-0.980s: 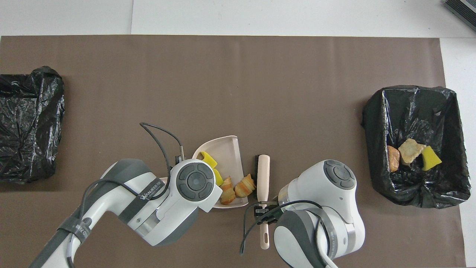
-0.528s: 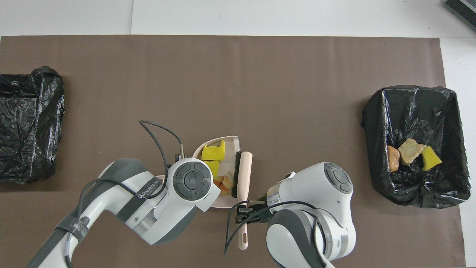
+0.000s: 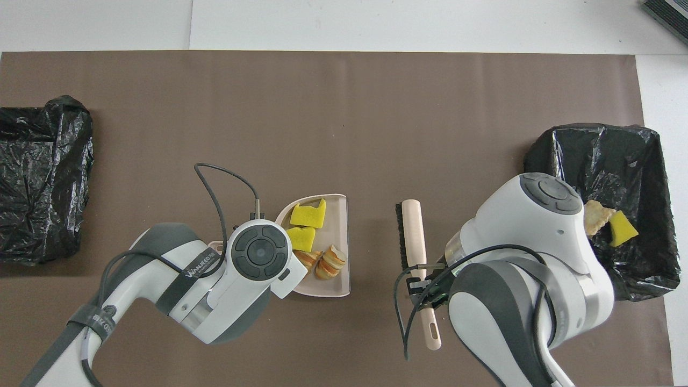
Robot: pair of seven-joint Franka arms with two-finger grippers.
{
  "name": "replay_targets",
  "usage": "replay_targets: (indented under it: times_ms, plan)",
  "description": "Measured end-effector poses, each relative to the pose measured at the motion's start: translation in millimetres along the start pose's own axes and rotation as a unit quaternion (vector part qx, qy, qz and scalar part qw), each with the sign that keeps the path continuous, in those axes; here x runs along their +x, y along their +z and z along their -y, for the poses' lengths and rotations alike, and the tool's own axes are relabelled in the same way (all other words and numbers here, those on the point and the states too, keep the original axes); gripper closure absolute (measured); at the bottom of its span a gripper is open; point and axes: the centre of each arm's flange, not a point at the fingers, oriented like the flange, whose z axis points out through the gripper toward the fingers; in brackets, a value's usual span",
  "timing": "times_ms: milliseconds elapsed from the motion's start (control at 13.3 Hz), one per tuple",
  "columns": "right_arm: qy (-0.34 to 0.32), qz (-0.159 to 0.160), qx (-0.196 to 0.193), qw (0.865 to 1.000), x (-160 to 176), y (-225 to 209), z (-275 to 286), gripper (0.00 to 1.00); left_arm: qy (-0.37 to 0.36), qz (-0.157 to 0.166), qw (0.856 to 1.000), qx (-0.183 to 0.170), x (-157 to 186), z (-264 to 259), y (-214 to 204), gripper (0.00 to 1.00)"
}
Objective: Sweep and dump trash in bin
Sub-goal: 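Carry the loaded dustpan over the bin with the left gripper and tip it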
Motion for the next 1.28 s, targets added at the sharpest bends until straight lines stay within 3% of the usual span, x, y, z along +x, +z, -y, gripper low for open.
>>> replay_targets:
  times_ms: [226,377,603,829,980,1282]
  plan:
    - [0.023,-0.002,-0.051,0.998,-9,1,7,0.74,0.006,-0.009,1.000,0.011,-28,26,-11,0.68]
    - [0.025,0.004,-0.062,0.998,-15,12,9,0.74,-0.002,-0.018,1.000,0.023,-57,48,-28,0.68]
    - [0.025,0.003,-0.059,0.998,-20,20,8,0.74,-0.019,-0.028,0.999,0.013,-119,80,-61,0.68]
    - [0.023,-0.010,-0.059,0.998,-27,43,49,0.74,-0.067,-0.032,0.997,-0.013,-203,105,-89,0.68]
    - [0.032,-0.020,-0.050,0.998,-36,67,91,0.74,-0.070,-0.052,0.996,-0.016,-272,117,-104,0.68]
    - [0.056,-0.042,-0.033,0.997,-42,104,141,0.74,-0.092,-0.065,0.994,-0.012,-417,115,-98,0.68]
